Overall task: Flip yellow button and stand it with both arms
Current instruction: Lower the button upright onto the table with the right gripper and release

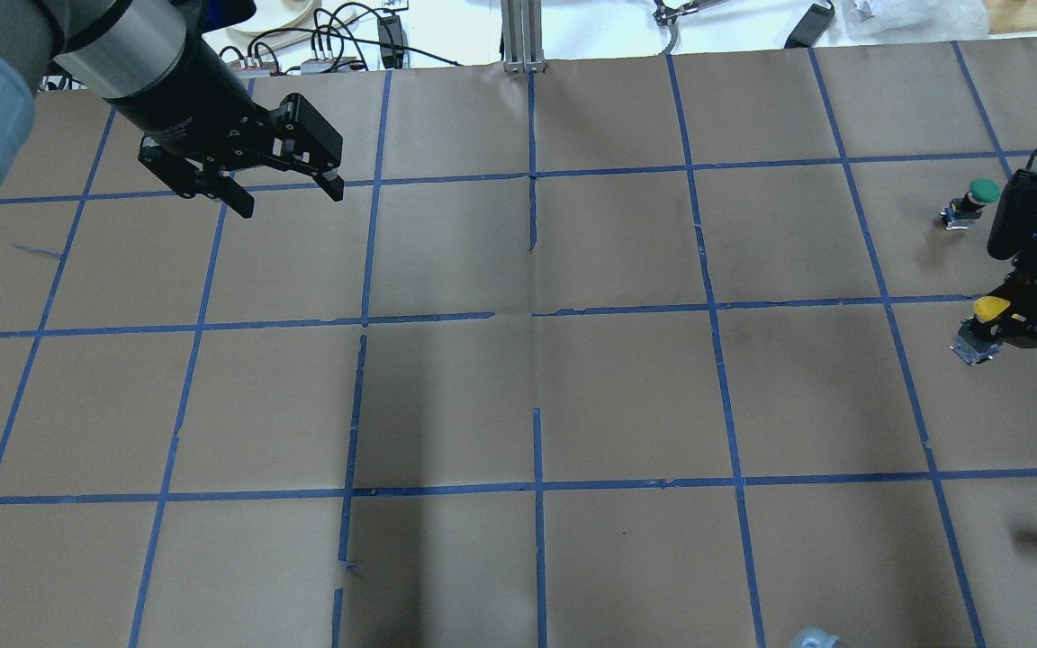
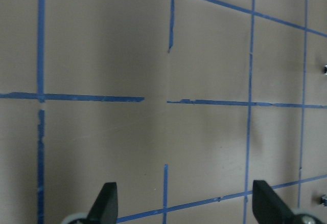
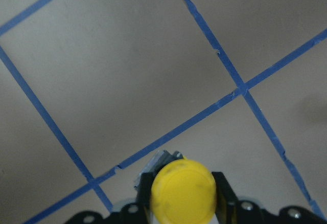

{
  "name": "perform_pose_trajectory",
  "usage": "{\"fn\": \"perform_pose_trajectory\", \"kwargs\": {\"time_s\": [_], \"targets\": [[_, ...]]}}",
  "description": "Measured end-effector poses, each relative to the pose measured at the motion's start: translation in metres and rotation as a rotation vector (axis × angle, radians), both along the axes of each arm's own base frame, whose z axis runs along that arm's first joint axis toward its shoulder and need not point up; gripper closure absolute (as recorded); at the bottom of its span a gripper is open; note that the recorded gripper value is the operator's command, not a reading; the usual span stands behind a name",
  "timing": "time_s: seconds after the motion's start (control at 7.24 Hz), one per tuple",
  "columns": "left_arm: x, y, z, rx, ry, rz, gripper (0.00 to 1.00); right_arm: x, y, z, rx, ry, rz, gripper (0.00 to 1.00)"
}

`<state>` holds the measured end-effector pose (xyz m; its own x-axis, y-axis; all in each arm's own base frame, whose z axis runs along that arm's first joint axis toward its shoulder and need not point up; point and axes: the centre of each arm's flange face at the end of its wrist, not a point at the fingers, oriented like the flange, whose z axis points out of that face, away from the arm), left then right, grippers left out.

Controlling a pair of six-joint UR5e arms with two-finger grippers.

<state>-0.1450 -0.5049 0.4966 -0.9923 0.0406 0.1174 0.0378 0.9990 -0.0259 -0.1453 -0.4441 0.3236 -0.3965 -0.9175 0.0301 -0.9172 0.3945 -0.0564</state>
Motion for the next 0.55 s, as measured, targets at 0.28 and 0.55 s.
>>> {"fn": "perform_pose_trajectory", "kwargs": {"time_s": [0.28,0.55], "targets": [[-0.007,0.003,0.007,-0.014,-0.141,-0.09,0.0,-0.056,0.0,-0.026,-0.046,-0.003,0.212,0.86],[-0.007,0.004,0.008,-0.02,-0.144,-0.132,0.0,-0.097,0.006,-0.044,-0.093,0.012,0.513,0.86]]}}
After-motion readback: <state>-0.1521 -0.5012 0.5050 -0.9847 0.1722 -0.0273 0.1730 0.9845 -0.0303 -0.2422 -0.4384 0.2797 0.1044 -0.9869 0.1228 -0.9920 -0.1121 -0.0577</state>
